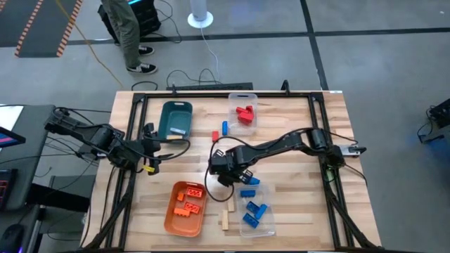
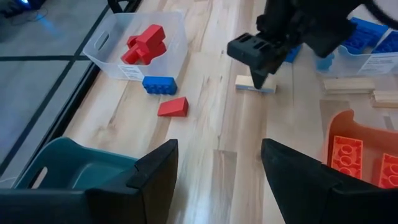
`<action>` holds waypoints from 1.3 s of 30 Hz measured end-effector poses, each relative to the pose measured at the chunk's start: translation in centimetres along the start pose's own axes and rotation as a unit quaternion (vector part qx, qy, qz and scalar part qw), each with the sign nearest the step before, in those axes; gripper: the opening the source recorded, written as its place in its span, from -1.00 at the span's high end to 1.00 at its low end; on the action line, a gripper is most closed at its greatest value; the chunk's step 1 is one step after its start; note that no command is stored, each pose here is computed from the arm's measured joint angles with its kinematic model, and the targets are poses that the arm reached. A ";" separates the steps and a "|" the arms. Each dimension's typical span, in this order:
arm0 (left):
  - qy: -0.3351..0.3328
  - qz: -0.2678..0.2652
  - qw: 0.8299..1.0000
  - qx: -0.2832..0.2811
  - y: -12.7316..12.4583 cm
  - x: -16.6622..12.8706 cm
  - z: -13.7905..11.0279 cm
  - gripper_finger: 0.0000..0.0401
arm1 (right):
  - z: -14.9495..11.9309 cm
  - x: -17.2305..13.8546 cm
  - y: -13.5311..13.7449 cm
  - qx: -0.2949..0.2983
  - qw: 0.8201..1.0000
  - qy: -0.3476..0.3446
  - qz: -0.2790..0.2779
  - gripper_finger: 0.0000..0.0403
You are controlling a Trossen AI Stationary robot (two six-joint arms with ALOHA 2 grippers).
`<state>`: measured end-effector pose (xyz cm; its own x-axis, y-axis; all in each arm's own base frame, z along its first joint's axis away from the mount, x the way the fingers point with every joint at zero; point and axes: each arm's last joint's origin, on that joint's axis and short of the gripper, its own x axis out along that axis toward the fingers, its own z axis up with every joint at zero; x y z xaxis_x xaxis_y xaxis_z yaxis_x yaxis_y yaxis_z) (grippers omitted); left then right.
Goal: Sort blocks
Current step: Put the brown wooden block into the blue bin
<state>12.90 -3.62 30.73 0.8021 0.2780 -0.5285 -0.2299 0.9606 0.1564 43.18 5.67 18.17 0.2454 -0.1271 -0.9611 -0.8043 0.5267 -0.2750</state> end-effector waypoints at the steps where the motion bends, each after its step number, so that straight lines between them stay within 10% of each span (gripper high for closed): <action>1: 0.001 -0.002 1.000 -0.001 0.0 0.0 0.0 -0.12 | 0.0 0.4 0.0 -0.001 1.000 0.003 0.004 0.05; 31: 0.015 -0.012 1.000 0.003 0.0 0.0 -0.3 -0.12 | -2.4 3.2 0.4 -0.033 0.998 0.013 0.056 0.20; 39: 0.015 -0.012 1.000 0.010 0.0 0.0 -0.3 -0.12 | -2.4 3.2 0.4 -0.030 0.998 0.014 0.056 0.51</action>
<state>12.75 -3.64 30.51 0.7905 0.2555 -0.5566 -0.1993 0.9667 0.1607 42.30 3.47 14.91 0.1374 -0.0942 -0.9860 -0.8571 0.4877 -0.1660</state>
